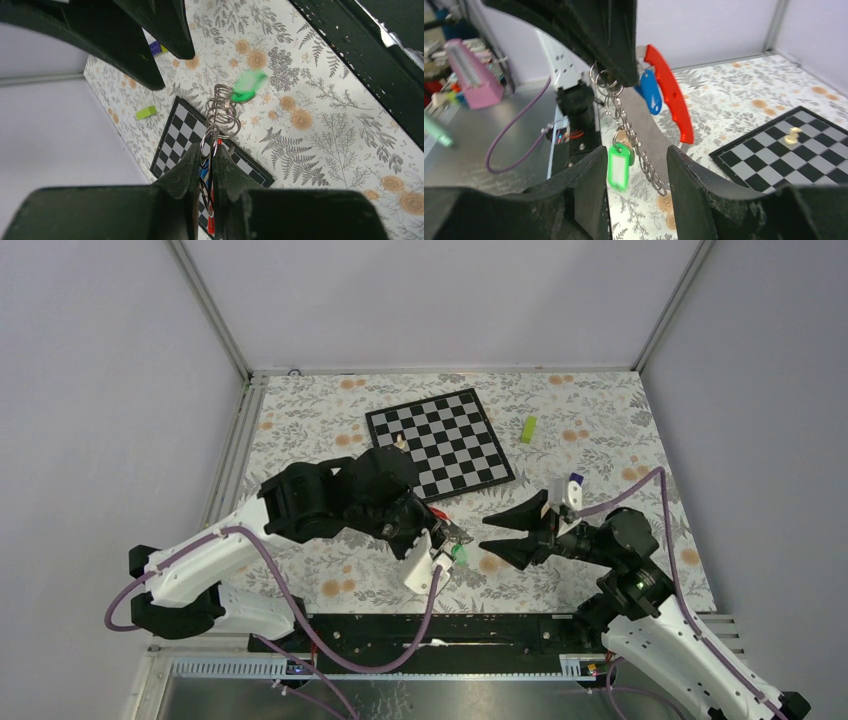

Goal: Remove the keys from the keyring
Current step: Adjust the keyring, then pick up the key from the keyring.

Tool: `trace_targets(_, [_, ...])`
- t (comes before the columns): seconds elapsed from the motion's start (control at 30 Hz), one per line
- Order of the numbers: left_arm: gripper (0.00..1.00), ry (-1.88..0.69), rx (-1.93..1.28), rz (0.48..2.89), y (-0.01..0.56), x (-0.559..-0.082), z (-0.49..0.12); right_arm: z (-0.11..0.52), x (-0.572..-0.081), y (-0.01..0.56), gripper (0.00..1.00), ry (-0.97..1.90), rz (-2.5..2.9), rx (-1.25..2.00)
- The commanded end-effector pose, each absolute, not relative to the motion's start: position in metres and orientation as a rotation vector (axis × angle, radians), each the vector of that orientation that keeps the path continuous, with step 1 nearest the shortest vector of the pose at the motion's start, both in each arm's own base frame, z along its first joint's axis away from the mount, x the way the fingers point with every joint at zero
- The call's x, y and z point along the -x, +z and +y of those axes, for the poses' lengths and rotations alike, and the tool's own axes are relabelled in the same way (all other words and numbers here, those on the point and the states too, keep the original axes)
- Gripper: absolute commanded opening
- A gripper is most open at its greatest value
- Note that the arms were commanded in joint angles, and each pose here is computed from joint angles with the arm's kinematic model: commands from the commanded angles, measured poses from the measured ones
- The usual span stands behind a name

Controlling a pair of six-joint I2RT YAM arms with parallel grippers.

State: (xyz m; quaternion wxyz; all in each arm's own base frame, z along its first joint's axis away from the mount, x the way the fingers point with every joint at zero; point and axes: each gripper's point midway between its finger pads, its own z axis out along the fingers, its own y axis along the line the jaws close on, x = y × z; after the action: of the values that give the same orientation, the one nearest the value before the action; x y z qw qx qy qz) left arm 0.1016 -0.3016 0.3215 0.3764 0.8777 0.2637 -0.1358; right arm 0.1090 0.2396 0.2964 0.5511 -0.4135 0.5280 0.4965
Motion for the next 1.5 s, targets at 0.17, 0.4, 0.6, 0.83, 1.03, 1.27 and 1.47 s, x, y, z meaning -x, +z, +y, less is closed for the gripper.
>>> trace_targets(0.17, [0.00,-0.306,-1.950,0.851,0.368,-0.125,-0.316,0.210,-0.129,0.333,0.54,1.068,1.240,0.668])
trace_targets(0.4, [0.00,-0.227,-1.863,0.746,0.383,-0.132,-0.316,0.218,-0.114,0.335,0.56,1.176,1.254,0.714])
trace_targets(0.6, [0.00,-0.123,-1.656,0.749,0.409,-0.155,-0.317,0.214,-0.120,0.340,0.56,1.172,1.253,0.640])
trace_targets(0.83, [0.00,-0.034,-1.511,0.737,0.429,-0.173,-0.319,0.214,-0.134,0.355,0.63,1.065,1.135,0.660])
trace_targets(1.03, [0.00,0.024,-1.401,0.696,0.452,-0.183,-0.320,0.220,-0.146,0.367,0.66,0.998,1.034,0.690])
trace_targets(1.27, [0.00,0.111,-1.317,0.599,0.472,-0.188,-0.322,0.214,-0.169,0.385,0.66,0.843,0.968,0.656])
trace_targets(1.47, [0.00,0.146,-1.216,0.527,0.490,-0.188,-0.322,0.209,-0.180,0.405,0.63,0.749,0.909,0.636])
